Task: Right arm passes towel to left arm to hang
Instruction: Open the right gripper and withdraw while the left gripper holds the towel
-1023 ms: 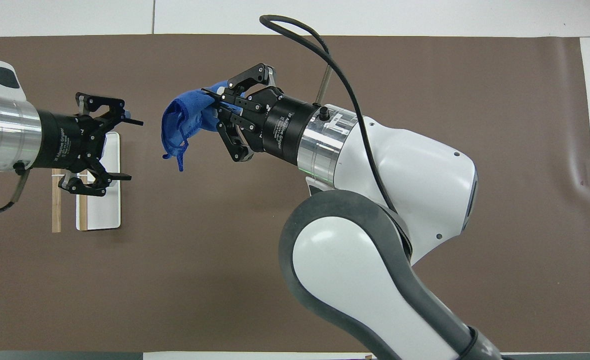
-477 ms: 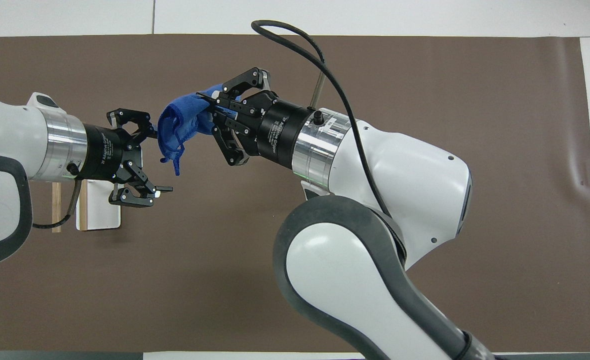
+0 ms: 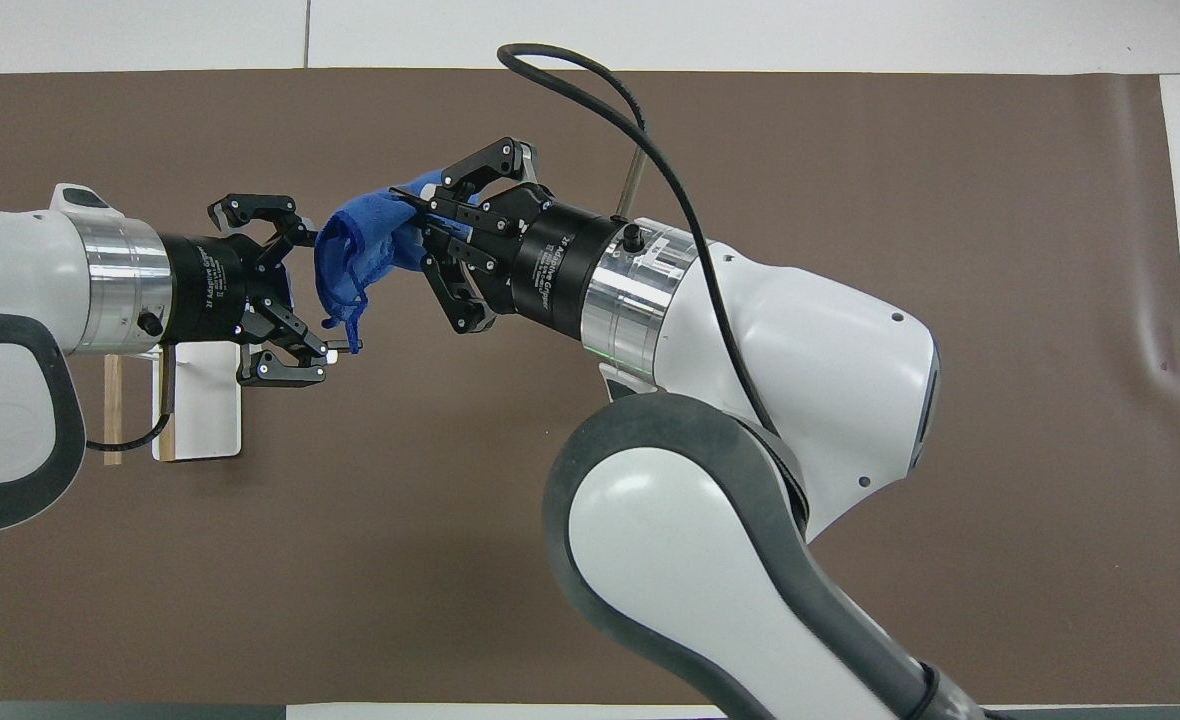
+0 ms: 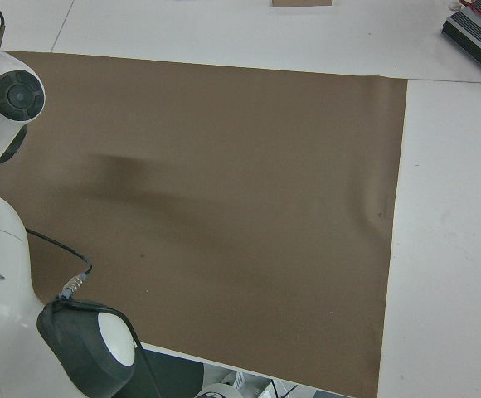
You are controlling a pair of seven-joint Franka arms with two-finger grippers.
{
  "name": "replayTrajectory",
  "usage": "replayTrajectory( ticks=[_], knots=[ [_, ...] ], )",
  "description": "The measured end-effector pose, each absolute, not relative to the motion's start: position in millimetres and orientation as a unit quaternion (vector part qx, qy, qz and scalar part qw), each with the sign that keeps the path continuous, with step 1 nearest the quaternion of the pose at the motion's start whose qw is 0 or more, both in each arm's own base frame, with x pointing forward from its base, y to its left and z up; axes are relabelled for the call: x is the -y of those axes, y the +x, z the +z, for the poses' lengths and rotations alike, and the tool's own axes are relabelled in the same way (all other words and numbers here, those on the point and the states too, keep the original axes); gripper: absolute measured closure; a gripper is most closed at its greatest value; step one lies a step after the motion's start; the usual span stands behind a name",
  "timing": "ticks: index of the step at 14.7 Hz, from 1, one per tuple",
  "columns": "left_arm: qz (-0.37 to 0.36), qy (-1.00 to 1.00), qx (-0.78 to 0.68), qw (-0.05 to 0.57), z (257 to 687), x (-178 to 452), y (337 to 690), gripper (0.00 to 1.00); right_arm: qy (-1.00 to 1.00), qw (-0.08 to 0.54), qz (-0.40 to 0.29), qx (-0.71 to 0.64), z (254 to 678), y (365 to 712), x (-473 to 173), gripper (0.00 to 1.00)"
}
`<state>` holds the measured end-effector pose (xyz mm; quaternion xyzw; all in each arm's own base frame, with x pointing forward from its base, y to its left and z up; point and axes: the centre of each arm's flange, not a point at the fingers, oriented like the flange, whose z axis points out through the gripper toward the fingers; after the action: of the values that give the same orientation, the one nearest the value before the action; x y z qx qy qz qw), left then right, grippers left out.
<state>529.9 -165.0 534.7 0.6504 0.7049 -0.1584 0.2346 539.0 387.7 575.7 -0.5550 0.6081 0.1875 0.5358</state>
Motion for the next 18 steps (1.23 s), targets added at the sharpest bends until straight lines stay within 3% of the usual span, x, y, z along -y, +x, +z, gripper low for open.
replayTrajectory(
  ticks=[5,13,17,18],
  knots=[
    [-0.159,0.648,-0.707,0.236,534,165,530,0.04,-0.556,0.536,0.187,-0.608,575,539,-388,0.95],
    [-0.143,0.641,-0.71,0.253,540,153,537,0.96,-0.556,0.537,0.185,-0.607,575,539,-387,0.95],
    [-0.135,0.649,-0.701,0.262,547,150,540,0.96,-0.559,0.538,0.181,-0.604,575,540,-387,0.94],
    [-0.133,0.65,-0.7,0.265,551,150,541,0.96,-0.564,0.54,0.175,-0.6,575,540,-386,0.86]
  ],
)
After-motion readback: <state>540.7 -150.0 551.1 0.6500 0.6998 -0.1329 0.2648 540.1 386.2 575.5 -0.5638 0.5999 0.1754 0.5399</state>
